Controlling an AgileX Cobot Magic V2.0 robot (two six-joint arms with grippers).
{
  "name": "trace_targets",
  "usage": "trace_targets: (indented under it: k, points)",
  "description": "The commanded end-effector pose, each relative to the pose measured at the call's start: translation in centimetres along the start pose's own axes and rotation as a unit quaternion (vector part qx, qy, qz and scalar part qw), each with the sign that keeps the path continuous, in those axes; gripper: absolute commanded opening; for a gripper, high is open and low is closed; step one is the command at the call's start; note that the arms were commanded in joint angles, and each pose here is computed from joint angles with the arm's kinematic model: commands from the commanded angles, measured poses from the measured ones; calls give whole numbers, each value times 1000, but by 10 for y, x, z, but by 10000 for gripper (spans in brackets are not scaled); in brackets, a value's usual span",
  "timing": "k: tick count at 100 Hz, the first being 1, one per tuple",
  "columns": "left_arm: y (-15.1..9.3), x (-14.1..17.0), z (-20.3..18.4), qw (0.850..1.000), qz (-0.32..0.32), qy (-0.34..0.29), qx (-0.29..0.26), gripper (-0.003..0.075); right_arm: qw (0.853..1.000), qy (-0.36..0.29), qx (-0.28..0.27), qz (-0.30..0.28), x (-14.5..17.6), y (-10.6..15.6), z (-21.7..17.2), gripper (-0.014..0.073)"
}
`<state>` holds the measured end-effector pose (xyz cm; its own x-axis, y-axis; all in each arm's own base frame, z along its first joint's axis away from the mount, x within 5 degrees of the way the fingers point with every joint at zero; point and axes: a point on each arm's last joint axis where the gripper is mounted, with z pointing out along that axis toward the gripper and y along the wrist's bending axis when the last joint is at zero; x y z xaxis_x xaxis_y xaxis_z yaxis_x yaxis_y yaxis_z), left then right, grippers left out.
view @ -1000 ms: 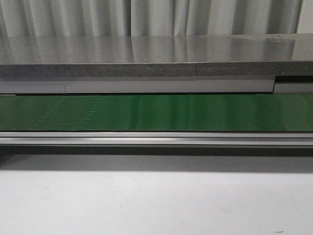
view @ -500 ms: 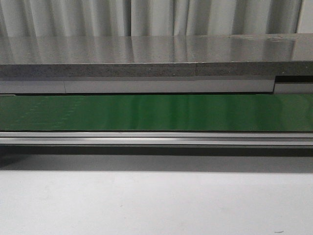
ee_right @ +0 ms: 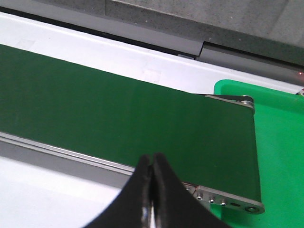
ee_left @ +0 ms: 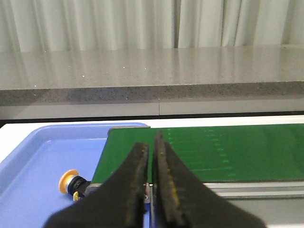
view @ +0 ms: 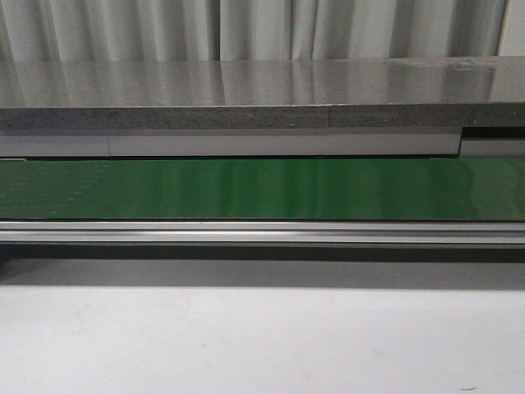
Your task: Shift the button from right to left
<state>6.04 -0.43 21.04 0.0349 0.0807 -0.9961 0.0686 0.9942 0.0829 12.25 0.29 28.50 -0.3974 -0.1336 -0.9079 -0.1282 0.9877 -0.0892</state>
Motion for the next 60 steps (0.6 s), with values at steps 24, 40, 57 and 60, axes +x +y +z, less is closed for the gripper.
trace_targets:
  k: [24,40,57,60]
  points:
    - [1,4,-4,999,-14,-42,-15,5,999,-42,18,4,-14,-4,-4,-64]
    - [1,2,-7,998,-14,-59,-17,5,999,-42,18,4,-14,-4,-4,-64]
    - [1,2,-7,998,-14,-59,-17,5,999,-42,17,4,-14,-4,-4,-64]
    - [1,2,-7,998,-14,-59,-17,5,999,-42,17,4,-14,-4,-4,-64]
